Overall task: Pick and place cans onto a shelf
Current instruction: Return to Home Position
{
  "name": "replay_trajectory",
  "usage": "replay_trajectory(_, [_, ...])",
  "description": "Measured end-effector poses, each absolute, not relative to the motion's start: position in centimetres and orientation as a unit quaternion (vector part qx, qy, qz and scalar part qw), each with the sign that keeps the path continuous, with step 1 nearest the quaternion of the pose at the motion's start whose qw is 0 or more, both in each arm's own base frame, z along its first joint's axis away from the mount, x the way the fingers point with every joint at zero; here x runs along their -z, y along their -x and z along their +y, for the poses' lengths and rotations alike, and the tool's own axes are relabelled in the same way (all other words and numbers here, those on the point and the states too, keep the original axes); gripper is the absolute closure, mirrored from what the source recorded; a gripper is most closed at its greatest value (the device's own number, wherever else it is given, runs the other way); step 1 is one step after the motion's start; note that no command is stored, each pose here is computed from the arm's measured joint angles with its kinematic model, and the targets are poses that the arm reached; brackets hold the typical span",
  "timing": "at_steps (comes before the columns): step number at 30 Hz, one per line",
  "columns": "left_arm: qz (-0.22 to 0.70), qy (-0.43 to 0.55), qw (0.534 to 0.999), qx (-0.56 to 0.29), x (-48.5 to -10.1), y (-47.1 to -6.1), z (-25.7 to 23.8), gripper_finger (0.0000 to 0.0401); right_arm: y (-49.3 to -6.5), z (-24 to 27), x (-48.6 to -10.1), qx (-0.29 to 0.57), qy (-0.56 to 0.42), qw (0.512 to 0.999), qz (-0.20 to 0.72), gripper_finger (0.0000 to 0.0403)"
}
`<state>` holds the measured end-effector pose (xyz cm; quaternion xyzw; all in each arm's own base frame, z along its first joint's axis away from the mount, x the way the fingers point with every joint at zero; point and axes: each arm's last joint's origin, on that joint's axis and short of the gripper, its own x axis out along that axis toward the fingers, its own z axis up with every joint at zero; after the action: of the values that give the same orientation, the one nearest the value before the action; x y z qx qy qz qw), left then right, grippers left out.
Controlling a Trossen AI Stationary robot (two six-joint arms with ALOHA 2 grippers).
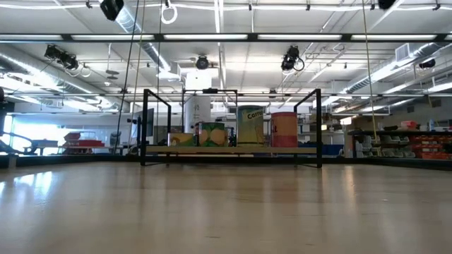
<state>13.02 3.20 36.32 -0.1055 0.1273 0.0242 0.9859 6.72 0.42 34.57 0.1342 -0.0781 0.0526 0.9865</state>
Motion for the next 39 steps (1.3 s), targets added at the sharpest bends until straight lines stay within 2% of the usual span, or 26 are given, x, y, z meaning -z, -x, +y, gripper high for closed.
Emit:
replay_trajectory(3, [0.054, 0.087, 0.995, -0.012, -35.1, -11.5, 2.6, 0.0378, -8.2, 0.5, -32.4, -0.065, -0.184, 0.978, -0.080, 0.0381])
replay_trajectory(6, [0.000, 0.059, 0.998, -0.017, -33.0, -9.6, 2.1, 0.0377, -9.3, 0.9, -30.7, -0.105, -0.187, 0.967, -0.133, 0.0381])
replay_trajectory(12, [0.007, 0.048, 0.998, -0.044, -28.6, -7.1, 1.5, 0.0372, -8.9, 1.4, -28.4, -0.182, -0.143, 0.952, -0.199, 0.0382])
replay_trajectory(19, [-0.019, 0.048, 0.998, -0.025, -27.2, -6.8, 1.3, 0.0378, -5.9, 1.1, -27.3, -0.165, -0.066, 0.954, -0.240, 0.0382])
replay_trajectory(23, [-0.028, 0.036, 0.999, -0.022, -26.2, -6.8, 1.3, 0.0375, -6.1, 1.0, -27.4, -0.142, -0.042, 0.965, -0.214, 0.0382])
replay_trajectory(29, [-0.087, -0.012, 0.996, 0.003, -23.6, -7.6, 1.3, 0.0372, -6.9, 1.0, -25.7, -0.124, -0.041, 0.966, -0.222, 0.0383])
replay_trajectory(35, [-0.101, 0.006, 0.995, 0.005, -20.2, -8.9, 1.7, 0.0372, -8.3, 1.1, -21.7, -0.130, -0.073, 0.961, -0.233, 0.0381])
replay_trajectory(39, [-0.098, 0.011, 0.995, -0.021, -18.5, -9.3, 2.0, 0.0373, -9.2, 0.9, -19.9, -0.079, -0.081, 0.979, -0.171, 0.0380])
